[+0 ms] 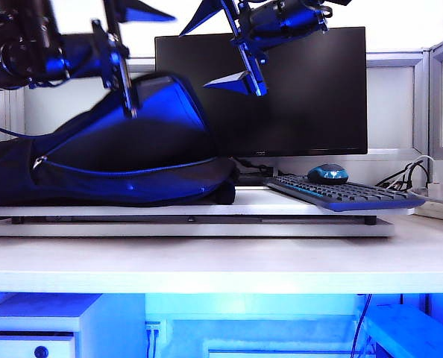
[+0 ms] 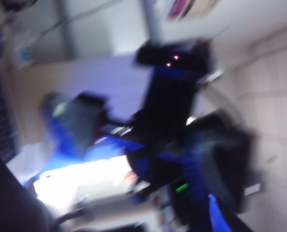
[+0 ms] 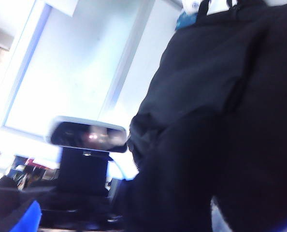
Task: Pick up the book on the desk and put it into the open backpack.
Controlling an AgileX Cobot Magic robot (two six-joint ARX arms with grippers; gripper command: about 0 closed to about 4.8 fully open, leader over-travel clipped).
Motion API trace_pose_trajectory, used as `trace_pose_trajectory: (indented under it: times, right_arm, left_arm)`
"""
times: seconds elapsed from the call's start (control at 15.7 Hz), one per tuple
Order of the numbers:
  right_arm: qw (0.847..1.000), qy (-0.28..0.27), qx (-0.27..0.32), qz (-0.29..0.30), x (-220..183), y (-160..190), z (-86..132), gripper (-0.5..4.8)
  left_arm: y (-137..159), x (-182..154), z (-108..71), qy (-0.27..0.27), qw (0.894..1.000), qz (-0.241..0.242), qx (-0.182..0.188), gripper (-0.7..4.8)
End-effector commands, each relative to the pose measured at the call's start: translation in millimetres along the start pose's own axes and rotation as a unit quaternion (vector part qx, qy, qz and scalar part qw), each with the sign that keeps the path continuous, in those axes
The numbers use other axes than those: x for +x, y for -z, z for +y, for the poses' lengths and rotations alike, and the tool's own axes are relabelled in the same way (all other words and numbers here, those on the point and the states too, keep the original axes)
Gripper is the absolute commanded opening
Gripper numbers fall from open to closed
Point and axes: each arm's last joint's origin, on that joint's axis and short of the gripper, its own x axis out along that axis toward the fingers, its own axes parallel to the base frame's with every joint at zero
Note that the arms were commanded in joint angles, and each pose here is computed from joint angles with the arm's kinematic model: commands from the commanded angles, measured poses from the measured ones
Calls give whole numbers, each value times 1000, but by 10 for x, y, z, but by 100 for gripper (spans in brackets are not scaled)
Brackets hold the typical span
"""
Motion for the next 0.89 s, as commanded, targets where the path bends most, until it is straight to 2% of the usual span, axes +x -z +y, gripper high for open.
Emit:
trace_pose_trajectory:
  times: [0.06,0.13,0.38,0.44,0.51,0.57,0.64,0.83,0.89]
  right_arm:
    - [1000,-14,-6,0,-22,-18,63,479]
    - [1000,-14,-4,0,-22,-17,63,479]
    - [1000,-17,-2,4,-22,-15,65,479]
    - [1000,-18,-2,5,-22,-16,66,479]
    - [1000,-18,-2,5,-22,-15,66,479]
    - [1000,-20,-2,8,-22,-13,67,479]
    - [1000,-20,-2,8,-22,-13,67,479]
    - [1000,-22,-3,10,-22,-11,68,449]
    - [1000,-23,-3,12,-22,-10,67,449]
  left_arm:
    - [21,22,32,-27,997,46,53,469]
    - [42,1,185,-61,994,68,54,469]
    - [181,-96,529,-146,984,97,41,470]
    - [257,-150,632,-193,975,103,39,470]
    - [303,-181,670,-215,969,110,45,470]
    - [380,-233,685,-259,956,119,62,470]
    - [425,-262,657,-281,948,128,79,470]
    - [526,-322,363,-318,926,141,146,469]
    - [554,-343,230,-341,911,138,187,469]
